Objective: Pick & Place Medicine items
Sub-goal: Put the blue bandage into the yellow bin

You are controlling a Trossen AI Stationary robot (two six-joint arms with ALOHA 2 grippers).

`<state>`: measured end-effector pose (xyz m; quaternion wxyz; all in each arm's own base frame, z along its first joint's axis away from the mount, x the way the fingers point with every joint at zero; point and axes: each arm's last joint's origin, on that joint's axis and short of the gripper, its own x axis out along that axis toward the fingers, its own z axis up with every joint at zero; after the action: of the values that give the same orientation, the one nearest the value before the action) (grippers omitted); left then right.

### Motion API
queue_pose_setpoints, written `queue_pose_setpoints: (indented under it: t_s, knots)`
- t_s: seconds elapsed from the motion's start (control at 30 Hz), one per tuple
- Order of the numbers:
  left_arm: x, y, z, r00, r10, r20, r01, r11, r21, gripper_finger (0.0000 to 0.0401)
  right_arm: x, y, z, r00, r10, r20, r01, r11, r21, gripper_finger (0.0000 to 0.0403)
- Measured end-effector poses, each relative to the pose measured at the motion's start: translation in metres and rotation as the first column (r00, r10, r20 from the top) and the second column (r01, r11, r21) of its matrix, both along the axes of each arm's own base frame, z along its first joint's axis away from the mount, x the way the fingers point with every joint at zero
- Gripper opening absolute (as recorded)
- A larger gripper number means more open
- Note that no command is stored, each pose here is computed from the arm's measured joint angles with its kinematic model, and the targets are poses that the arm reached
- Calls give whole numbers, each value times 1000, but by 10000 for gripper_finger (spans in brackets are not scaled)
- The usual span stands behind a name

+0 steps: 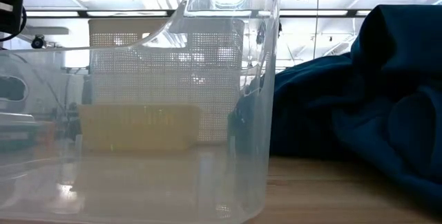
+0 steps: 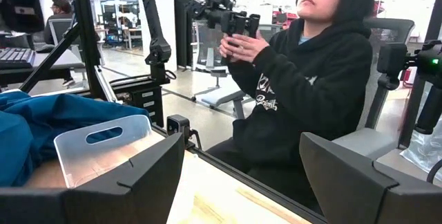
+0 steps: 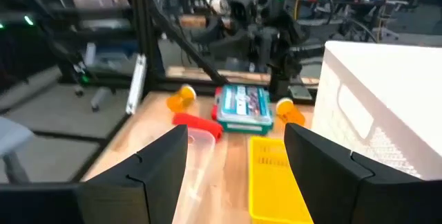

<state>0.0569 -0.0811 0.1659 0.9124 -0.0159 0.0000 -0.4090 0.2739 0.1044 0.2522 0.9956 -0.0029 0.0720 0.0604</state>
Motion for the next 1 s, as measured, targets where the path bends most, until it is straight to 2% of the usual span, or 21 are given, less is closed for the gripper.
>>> queue_pose_setpoints:
  t_s: [0.07, 0.2, 0.37, 0.5, 0.63, 0.83, 0.9, 1.0]
  knots:
    - [0, 0, 0, 1000, 0, 0, 0, 1000, 0, 292, 8, 3, -3, 999, -8, -34, 8, 1000, -22, 238]
    - [0, 0, 0, 1000, 0, 0, 0, 1000, 0, 292, 21, 6, -4, 993, -104, -59, 102, 994, -25, 238]
    - [0, 0, 0, 1000, 0, 0, 0, 1000, 0, 292, 28, 13, -3, 993, -95, -69, 94, 995, -13, 238]
    - [0, 0, 0, 1000, 0, -2, 0, 1000, 2, 292, 30, 21, -4, 993, -90, -82, 96, 992, 80, 238]
    - [0, 0, 0, 1000, 0, -3, 0, 1000, 4, 292, 29, 22, -4, 992, -95, -80, 100, 993, 63, 238]
    - [0, 0, -1, 1000, 0, -4, 0, 1000, 5, 292, 27, 18, -12, 972, -212, -99, 220, 973, 75, 238]
    - [0, 0, -1, 1000, 0, -4, 0, 1000, 5, 292, 26, 16, -15, 960, -250, -129, 262, 962, 84, 238]
    - [0, 0, -1, 1000, 0, -4, 0, 1000, 5, 292, 23, 16, -21, 950, -251, -185, 266, 962, 66, 238]
